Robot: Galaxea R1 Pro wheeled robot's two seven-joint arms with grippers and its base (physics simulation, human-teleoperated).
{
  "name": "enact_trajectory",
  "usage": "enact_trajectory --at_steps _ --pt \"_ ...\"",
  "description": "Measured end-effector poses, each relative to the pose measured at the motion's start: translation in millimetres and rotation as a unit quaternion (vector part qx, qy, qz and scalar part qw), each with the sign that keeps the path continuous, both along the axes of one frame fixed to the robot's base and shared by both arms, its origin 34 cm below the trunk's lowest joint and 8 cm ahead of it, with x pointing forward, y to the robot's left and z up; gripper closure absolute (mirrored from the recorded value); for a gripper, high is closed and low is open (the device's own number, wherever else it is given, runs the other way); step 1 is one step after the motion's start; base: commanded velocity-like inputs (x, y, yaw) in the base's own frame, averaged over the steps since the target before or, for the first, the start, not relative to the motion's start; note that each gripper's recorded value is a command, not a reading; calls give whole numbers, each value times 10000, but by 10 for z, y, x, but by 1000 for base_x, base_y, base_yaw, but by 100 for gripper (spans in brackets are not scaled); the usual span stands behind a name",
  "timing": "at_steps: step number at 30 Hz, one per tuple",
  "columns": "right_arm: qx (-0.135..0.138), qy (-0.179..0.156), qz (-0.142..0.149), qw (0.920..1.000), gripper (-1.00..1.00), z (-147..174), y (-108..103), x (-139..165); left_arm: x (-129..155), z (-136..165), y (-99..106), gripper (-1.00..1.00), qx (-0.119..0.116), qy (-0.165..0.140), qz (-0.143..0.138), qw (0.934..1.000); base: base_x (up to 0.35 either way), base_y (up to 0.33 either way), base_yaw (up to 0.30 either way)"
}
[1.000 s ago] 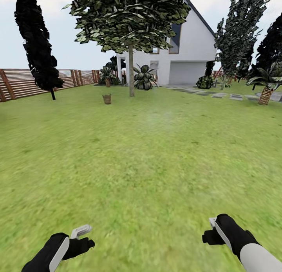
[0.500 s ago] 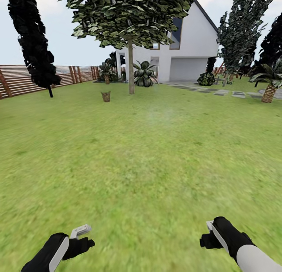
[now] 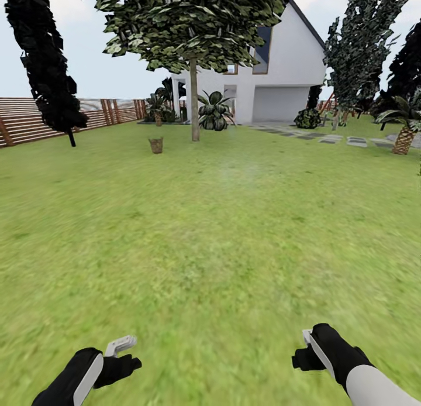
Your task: Take the three Easter eggs out of the wicker basket on the lawn in the garden, then place them on the lawn next to a single tree (choose any tree) so that all three eggs are next to the same tree and none are left in the basket.
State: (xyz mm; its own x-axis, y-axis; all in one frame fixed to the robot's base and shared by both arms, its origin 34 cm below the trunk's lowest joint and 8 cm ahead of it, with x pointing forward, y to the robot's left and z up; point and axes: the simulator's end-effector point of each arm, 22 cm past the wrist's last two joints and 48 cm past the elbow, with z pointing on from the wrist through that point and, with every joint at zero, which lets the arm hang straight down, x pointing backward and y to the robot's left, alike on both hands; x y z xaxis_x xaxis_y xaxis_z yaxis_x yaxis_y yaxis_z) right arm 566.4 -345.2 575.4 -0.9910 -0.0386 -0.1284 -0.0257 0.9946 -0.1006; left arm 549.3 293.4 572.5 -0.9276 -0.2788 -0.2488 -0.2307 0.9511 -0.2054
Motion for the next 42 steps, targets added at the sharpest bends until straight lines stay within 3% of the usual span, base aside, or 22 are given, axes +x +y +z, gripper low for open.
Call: enact_trajectory --at_steps 36,42 --pt "93 -161 73 9998 -100 125 190 39 127 214 20 -100 -22 -269 69 9996 339 0 -92" --pt "196 -175 167 9995 -100 112 402 55 137 224 50 -100 -60 -286 173 9994 339 0 43"
